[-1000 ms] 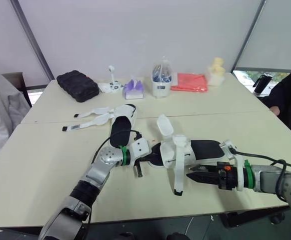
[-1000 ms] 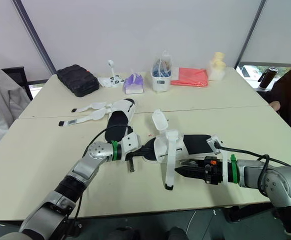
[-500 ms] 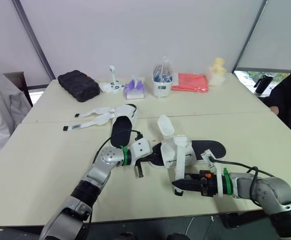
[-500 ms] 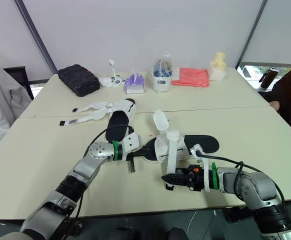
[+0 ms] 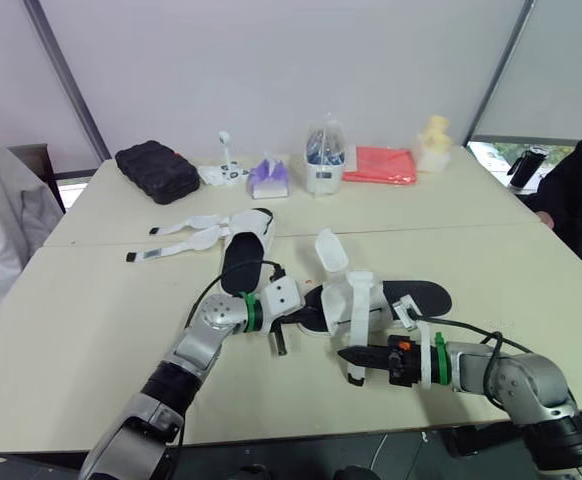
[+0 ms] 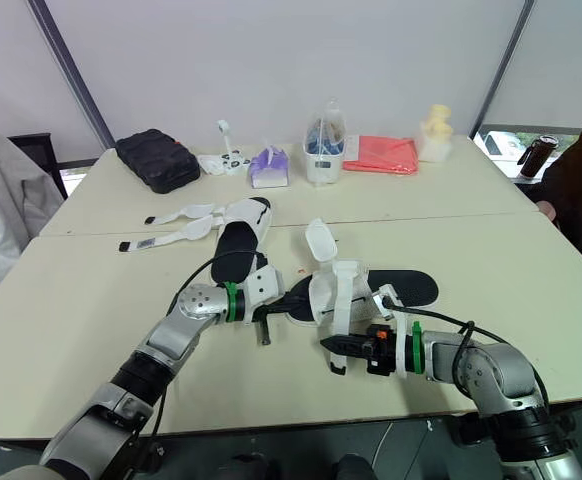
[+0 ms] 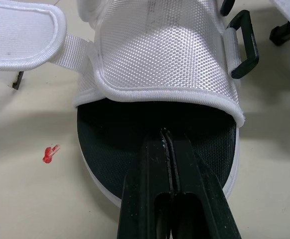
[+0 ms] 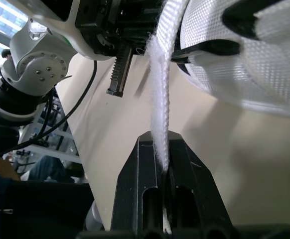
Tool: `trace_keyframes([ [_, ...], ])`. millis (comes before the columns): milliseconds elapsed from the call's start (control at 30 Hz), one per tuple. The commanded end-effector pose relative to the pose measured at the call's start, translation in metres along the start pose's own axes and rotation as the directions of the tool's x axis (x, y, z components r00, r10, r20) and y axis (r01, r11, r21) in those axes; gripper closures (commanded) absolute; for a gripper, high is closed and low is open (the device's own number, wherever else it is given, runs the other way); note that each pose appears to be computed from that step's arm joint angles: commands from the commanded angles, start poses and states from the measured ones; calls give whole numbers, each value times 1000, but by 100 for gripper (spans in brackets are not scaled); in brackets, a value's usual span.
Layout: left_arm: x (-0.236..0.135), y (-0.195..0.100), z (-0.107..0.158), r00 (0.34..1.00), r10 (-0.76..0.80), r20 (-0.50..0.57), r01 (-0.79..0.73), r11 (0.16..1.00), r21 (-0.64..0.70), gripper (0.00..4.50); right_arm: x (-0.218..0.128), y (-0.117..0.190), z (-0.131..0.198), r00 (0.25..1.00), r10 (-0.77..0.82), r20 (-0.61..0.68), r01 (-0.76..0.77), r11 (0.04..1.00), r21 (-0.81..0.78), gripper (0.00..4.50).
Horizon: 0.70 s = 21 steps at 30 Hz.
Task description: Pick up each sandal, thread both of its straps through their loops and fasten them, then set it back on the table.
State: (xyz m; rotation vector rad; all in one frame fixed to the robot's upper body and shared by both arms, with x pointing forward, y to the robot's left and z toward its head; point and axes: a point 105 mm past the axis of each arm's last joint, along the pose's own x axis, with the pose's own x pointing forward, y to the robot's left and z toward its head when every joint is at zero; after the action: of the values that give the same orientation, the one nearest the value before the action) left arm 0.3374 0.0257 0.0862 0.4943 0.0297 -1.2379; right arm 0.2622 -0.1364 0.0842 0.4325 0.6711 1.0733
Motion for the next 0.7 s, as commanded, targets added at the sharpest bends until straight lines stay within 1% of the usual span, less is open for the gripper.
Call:
trace_keyframes([
  [33,3,-6,-6,999,-24,-27,24,1000,-2,450,-12,24,25,996,83,9,-82,993,-79,445],
  [67,3,-7,-6,999,-25,-27,25,1000,-2,450,-14,28,30,995,102,10,-101,991,-84,445],
  [200,3,-8,-7,999,-34,-29,34,999,-4,450,-23,40,73,988,141,61,-131,980,-148,445],
  [267,4,-9,-7,999,-38,-29,38,999,-5,450,-23,39,86,988,131,81,-117,981,-157,445],
  [333,4,-9,-7,999,-40,-29,39,999,-5,450,-23,37,91,988,125,88,-111,982,-154,445],
  [367,5,-9,-7,999,-41,-29,41,999,-4,450,-23,30,102,988,108,109,-92,985,-143,445],
  [433,5,-9,-6,999,-44,-29,44,999,-4,450,-23,21,116,988,88,129,-72,989,-127,445],
  [567,6,-10,-7,998,-45,-32,46,999,2,450,-18,12,127,990,75,116,-63,992,-109,445],
  [700,6,-10,-7,999,-41,-32,41,999,1,450,-15,0,126,996,53,70,-44,991,-123,445],
])
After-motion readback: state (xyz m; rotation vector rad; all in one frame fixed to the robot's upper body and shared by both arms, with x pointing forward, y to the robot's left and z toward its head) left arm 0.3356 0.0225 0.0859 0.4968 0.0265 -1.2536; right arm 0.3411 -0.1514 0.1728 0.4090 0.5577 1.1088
